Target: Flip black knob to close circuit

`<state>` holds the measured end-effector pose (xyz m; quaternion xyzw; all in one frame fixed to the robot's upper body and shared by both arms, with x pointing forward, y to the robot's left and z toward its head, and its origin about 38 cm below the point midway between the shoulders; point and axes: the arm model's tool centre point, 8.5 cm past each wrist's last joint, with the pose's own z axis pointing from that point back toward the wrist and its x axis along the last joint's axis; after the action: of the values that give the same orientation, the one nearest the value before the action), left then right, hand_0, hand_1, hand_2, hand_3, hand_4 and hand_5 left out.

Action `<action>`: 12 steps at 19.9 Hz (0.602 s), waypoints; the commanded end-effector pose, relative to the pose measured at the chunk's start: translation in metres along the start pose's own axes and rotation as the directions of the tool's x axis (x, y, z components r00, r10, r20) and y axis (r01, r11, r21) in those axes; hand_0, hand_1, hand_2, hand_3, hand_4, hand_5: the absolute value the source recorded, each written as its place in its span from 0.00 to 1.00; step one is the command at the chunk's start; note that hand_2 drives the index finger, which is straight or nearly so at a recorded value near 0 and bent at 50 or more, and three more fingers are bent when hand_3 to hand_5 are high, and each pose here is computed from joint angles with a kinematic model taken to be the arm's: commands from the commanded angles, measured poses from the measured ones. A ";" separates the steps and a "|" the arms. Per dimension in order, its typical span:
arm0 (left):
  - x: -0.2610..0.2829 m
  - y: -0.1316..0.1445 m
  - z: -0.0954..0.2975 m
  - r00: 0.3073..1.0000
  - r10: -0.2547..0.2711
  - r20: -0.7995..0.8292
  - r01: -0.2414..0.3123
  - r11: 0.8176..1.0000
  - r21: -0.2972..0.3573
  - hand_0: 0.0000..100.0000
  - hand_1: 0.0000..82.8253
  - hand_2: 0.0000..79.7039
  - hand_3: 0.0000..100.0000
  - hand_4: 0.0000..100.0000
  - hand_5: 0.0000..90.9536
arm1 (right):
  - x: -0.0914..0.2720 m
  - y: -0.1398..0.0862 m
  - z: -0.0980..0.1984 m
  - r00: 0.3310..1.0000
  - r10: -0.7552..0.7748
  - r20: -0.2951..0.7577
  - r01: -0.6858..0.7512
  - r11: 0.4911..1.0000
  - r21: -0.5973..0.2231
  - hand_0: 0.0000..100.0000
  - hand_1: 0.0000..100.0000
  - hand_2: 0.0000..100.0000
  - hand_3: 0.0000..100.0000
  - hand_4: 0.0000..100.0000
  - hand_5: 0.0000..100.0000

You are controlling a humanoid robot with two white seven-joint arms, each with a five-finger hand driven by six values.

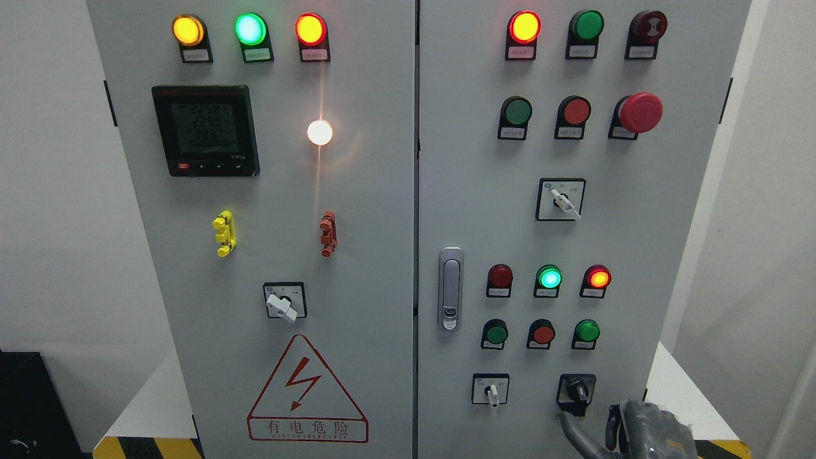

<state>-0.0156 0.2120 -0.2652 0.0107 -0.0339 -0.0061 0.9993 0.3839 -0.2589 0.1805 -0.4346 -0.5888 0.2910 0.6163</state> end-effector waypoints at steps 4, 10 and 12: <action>0.000 0.000 0.000 1.000 0.000 0.000 0.000 1.000 0.001 0.12 0.67 0.00 0.00 0.00 0.00 | 0.005 0.009 0.069 0.917 -0.382 0.110 0.385 0.923 -0.002 0.00 0.11 0.56 0.80 0.70 0.54; 0.000 0.000 0.000 1.000 0.000 0.000 0.000 1.000 0.001 0.12 0.67 0.00 0.00 0.00 0.00 | 0.004 0.012 0.090 0.611 -0.775 0.165 0.772 0.629 0.095 0.00 0.10 0.25 0.41 0.41 0.36; 0.000 0.000 0.000 1.000 0.000 0.000 0.000 1.000 0.001 0.12 0.67 0.00 0.00 0.00 0.00 | -0.002 0.017 0.101 0.527 -0.832 0.172 0.829 0.548 0.111 0.00 0.10 0.19 0.35 0.36 0.30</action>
<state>-0.0156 0.2120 -0.2652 0.0107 -0.0339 -0.0060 0.9993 0.3175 -0.2424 0.1541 -0.2157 -0.7354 0.1112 0.6326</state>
